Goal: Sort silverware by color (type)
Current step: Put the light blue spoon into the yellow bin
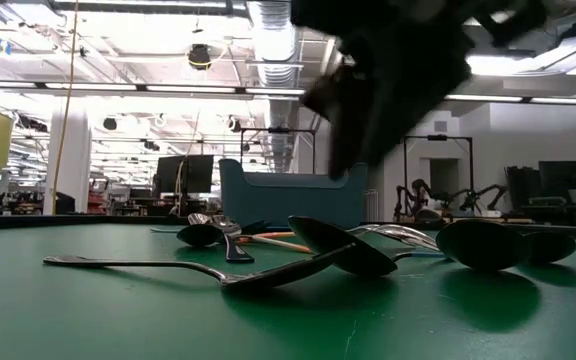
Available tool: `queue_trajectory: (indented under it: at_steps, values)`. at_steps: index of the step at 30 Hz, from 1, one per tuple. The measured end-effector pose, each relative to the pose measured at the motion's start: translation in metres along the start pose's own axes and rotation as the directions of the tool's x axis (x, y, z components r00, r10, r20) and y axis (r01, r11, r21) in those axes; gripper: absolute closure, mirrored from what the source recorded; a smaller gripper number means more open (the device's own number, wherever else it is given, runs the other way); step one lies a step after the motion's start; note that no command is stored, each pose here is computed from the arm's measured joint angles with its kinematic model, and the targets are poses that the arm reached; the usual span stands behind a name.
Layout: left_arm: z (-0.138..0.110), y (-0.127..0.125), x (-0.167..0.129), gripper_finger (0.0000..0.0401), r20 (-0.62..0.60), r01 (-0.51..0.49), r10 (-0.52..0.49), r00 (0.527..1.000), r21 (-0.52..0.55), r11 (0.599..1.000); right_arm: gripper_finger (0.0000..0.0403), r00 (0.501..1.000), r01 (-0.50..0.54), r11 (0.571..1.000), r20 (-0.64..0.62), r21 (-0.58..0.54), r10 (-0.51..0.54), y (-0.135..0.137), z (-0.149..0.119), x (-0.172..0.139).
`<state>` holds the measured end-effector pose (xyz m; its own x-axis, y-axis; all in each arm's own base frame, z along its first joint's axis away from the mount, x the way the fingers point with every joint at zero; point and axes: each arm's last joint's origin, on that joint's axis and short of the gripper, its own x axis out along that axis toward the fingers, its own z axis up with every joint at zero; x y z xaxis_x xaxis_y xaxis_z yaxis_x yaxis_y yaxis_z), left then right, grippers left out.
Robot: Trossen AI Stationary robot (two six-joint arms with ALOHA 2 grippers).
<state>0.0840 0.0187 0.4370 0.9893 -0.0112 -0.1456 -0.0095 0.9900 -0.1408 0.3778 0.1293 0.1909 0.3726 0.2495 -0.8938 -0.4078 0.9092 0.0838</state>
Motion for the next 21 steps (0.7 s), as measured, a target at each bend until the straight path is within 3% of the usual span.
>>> queue_trajectory:
  at_steps: [12,21]
  values:
    - [-0.001,0.001,0.0,0.0315,-0.006,-0.037,0.037,0.999,0.007,0.999,0.0221,0.999,0.012,1.0,-0.04,-0.012,-0.013,0.0,-0.003,0.018]
    - [-0.001,0.001,0.0,0.0315,-0.012,-0.037,0.037,0.999,0.014,0.999,0.0221,0.997,-0.003,0.999,-0.078,-0.046,-0.001,0.017,-0.007,0.031]
